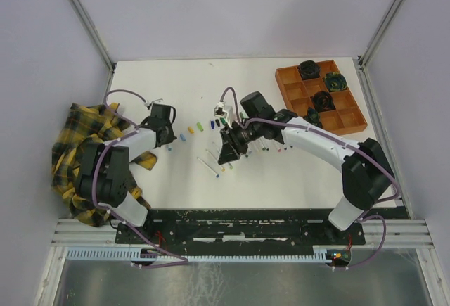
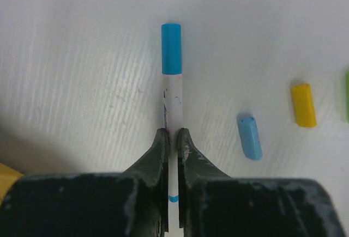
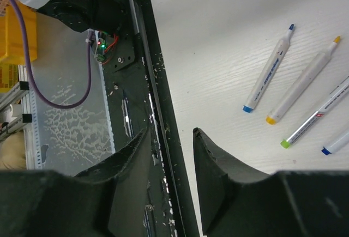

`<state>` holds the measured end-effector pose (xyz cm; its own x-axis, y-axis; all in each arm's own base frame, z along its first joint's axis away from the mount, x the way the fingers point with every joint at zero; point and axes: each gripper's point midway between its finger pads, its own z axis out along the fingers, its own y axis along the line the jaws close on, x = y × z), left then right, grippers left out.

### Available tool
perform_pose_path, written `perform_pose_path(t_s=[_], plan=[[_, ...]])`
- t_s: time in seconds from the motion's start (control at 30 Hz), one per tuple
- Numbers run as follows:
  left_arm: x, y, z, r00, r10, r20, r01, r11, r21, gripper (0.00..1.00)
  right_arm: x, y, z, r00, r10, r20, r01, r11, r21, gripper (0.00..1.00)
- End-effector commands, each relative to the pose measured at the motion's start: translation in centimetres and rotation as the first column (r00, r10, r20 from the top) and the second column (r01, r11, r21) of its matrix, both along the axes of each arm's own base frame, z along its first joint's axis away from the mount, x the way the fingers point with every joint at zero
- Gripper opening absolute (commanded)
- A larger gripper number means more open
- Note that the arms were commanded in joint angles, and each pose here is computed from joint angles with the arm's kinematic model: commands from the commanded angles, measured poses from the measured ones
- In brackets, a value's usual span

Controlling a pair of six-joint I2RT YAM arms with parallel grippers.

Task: Open the pen caps
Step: Pick up the pen from the center of the board.

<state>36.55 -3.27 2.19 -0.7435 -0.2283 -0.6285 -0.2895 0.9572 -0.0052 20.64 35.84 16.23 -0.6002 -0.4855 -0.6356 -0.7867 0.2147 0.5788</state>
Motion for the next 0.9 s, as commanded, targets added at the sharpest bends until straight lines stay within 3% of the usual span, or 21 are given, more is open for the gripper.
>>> perform_pose_path(t_s=[0.0,0.2,0.33,0.47,0.57,0.87], plan=[[0.5,-2.5,5.3,0.982,-0.008,0.188,0.041,0.985,-0.17,0.03,-0.5,-0.1,4.1,0.994,0.051,0.1,-0.065,0.988,0.14,0.45],[-2.0,-8.8,12.6,0.877,-0.046,0.479,0.266,0.877,-0.401,0.03,-0.2,-1.0,7.2,0.993,0.02,0.114,-0.053,0.954,0.294,0.51],[-5.2,-13.0,17.4,0.743,0.003,0.669,0.465,0.718,-0.519,0.03,-0.2,-1.9,9.4,0.986,-0.042,0.162,-0.028,0.913,0.406,0.59],[-8.6,-14.9,21.5,0.601,0.086,0.795,0.61,0.594,-0.525,0.03,-0.6,-2.4,11.5,0.966,-0.102,0.238,-0.033,0.863,0.504,0.7],[-11.1,-15.6,24.4,0.496,0.149,0.856,0.702,0.512,-0.496,0.03,-0.6,-2.4,11.7,0.963,-0.114,0.245,-0.033,0.85,0.525,0.73],[-14.5,-17.9,27.3,0.39,0.182,0.903,0.805,0.409,-0.43,0.03,0.0,-1.8,11.2,0.98,-0.133,0.147,0.03,0.833,0.552,0.72]])
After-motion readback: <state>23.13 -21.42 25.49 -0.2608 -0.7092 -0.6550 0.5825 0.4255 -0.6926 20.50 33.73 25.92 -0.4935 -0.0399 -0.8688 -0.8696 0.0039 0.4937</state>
